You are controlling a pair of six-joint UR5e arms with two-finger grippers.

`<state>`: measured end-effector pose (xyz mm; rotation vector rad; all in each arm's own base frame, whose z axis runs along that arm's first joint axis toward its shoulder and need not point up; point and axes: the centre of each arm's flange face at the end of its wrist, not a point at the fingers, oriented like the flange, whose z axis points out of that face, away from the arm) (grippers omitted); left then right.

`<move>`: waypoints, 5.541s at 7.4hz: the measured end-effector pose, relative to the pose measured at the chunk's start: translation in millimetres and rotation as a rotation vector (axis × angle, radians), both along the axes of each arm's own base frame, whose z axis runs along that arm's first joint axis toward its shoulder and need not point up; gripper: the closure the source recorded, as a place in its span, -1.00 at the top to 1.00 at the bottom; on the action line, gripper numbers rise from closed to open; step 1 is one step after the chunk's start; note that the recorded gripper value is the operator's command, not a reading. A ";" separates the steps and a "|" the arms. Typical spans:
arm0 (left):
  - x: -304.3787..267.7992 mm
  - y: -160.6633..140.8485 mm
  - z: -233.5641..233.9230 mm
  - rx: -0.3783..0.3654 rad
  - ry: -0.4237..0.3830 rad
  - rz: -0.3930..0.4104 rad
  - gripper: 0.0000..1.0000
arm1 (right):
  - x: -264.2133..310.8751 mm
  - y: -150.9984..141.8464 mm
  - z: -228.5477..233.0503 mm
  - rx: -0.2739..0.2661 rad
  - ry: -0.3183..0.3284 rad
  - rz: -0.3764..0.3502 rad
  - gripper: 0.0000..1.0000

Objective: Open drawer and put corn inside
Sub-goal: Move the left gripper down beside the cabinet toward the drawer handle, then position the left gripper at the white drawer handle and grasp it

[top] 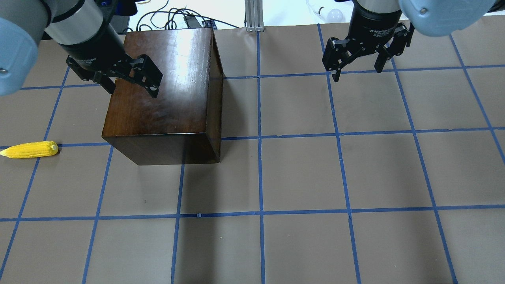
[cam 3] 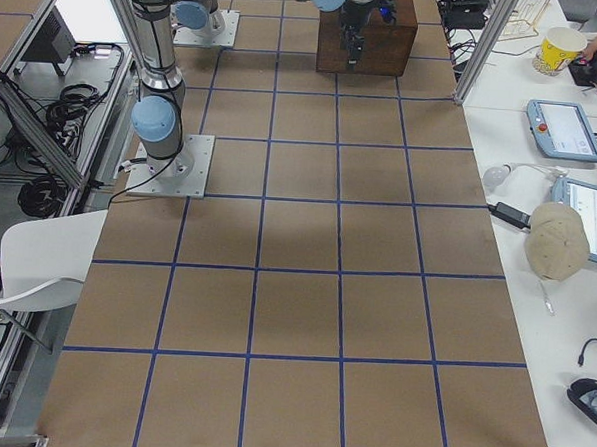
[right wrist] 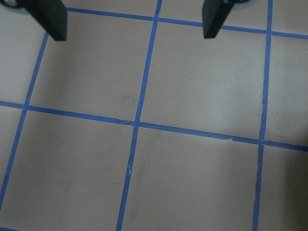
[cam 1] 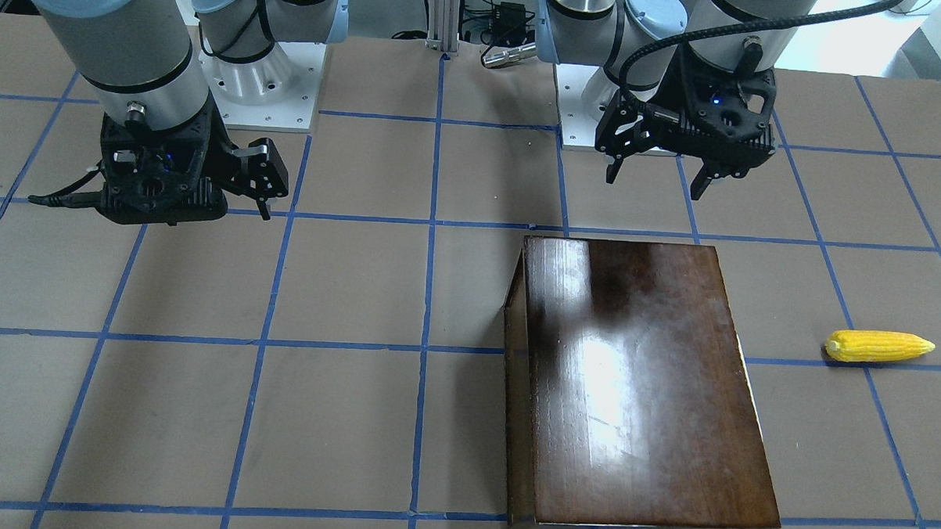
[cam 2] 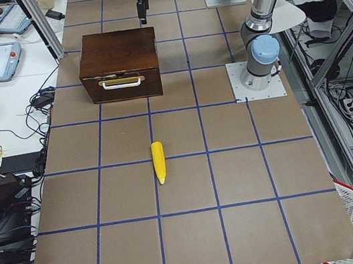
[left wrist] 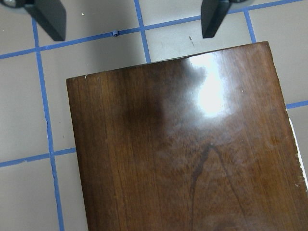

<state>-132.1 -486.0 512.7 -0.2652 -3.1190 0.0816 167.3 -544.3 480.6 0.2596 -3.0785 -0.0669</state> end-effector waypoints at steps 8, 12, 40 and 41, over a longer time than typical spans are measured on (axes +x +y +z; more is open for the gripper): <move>18.3 -2.3 2.8 0.005 -0.003 0.052 1.00 | 0.0 -0.1 -0.3 0.001 0.000 0.000 1.00; 19.6 -1.9 -3.5 0.017 0.006 0.057 1.00 | 0.0 -0.2 -1.3 0.002 0.000 0.000 1.00; 259.6 -180.8 -234.9 0.154 0.358 0.099 1.00 | 0.0 -0.2 -1.3 0.002 0.000 0.001 1.00; 260.0 -181.4 -238.9 0.159 0.358 0.098 1.00 | 0.0 -0.2 -1.3 0.002 0.000 0.001 1.00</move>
